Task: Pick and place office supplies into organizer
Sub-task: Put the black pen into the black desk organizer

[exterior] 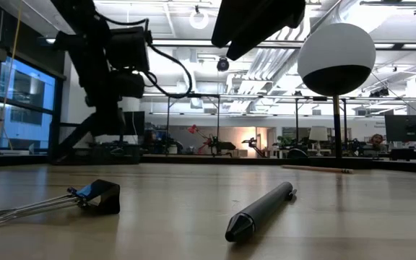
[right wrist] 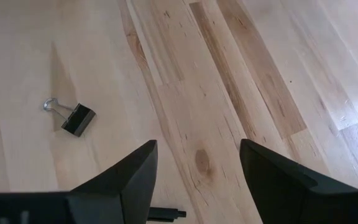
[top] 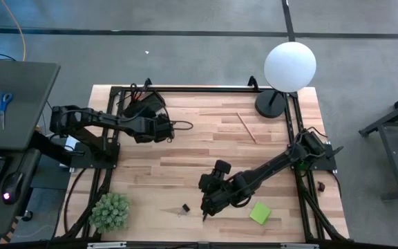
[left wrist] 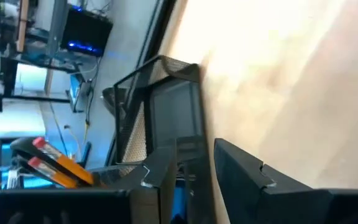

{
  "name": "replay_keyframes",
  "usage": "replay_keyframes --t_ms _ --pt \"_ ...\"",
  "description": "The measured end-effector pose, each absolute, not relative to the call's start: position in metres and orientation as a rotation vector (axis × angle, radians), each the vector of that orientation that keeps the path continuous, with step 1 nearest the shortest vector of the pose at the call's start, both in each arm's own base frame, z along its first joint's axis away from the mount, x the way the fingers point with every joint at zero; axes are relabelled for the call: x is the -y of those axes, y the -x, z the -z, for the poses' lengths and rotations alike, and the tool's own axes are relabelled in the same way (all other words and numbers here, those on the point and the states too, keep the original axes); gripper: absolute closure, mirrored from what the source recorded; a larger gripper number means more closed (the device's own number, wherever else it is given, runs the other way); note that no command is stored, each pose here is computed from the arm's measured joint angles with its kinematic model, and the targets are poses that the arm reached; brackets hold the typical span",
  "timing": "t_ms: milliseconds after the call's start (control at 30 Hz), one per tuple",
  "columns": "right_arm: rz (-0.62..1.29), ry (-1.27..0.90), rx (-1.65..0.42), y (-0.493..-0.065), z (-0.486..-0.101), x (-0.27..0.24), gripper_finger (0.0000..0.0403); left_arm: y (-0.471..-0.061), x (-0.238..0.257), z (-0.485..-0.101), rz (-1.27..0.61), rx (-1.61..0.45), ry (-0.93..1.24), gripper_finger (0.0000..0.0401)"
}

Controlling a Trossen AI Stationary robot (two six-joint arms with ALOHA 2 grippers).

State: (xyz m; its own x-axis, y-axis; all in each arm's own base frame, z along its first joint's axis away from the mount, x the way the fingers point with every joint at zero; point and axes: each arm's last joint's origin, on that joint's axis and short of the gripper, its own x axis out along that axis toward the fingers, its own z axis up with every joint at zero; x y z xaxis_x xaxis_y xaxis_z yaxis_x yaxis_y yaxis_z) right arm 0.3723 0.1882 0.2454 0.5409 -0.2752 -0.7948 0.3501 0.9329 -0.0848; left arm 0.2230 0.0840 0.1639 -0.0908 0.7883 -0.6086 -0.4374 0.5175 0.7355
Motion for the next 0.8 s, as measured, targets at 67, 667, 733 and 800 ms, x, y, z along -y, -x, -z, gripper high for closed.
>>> replay_keyframes --t_ms 67,667,733,800 --pt "0.365 -0.087 -0.93 -0.371 -0.245 -0.19 0.0183 -0.221 -0.082 -0.163 -1.051 -1.314 -0.341 0.0304" --pt "0.3 -0.049 -0.965 -0.367 -0.244 -0.198 0.0183 -0.224 0.0 -0.196 -0.667 -1.052 -0.174 0.0304" --pt "0.25 -0.043 -0.983 -0.368 -0.24 -0.204 0.0183 -0.224 0.02 -0.203 -0.565 -0.978 -0.114 0.0304" --pt "0.187 -0.018 -1.014 -0.369 -0.233 -0.21 0.0183 -0.223 0.041 -0.208 -0.472 -0.916 -0.079 0.0304"
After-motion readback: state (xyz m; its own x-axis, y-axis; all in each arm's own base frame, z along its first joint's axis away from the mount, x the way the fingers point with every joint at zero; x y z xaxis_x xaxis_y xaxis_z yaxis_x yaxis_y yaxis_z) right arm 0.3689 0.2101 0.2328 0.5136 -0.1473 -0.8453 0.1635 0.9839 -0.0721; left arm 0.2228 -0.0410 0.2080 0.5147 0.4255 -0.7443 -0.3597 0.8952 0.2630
